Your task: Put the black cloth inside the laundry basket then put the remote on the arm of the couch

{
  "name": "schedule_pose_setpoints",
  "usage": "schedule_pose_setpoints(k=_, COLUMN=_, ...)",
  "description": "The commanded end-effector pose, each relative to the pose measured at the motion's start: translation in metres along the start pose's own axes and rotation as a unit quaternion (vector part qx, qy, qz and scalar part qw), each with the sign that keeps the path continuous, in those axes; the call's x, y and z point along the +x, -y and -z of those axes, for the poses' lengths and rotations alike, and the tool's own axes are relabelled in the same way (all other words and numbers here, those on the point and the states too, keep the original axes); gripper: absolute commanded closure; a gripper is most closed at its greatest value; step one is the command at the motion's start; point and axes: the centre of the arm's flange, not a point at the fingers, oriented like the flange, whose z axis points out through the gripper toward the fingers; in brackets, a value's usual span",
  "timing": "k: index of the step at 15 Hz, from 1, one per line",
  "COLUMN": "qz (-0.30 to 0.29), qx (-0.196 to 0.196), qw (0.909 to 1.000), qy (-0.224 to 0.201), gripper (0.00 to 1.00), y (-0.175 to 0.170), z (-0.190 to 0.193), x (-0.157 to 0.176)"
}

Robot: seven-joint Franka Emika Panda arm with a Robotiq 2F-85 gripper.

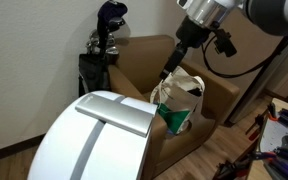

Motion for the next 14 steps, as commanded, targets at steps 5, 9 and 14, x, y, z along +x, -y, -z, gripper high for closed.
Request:
schedule_pose_setpoints(k=5, qz=-0.048, qx=-0.063, qw=0.9883, qy=0.13, gripper=0.0, y=0.003, z=0.006, x=-0.001)
schedule_pose_setpoints(k=9, qz=-0.026, qx=-0.053, qw=0.9822, qy=0.178, gripper=0.0, y=0.04, z=0.035, x=0.008)
schedule_pose_setpoints(k=14, qz=0.027, qx=0.008, qw=0.9825, qy=0.184, gripper=0.0, y=0.09, z=0.068, x=0.019)
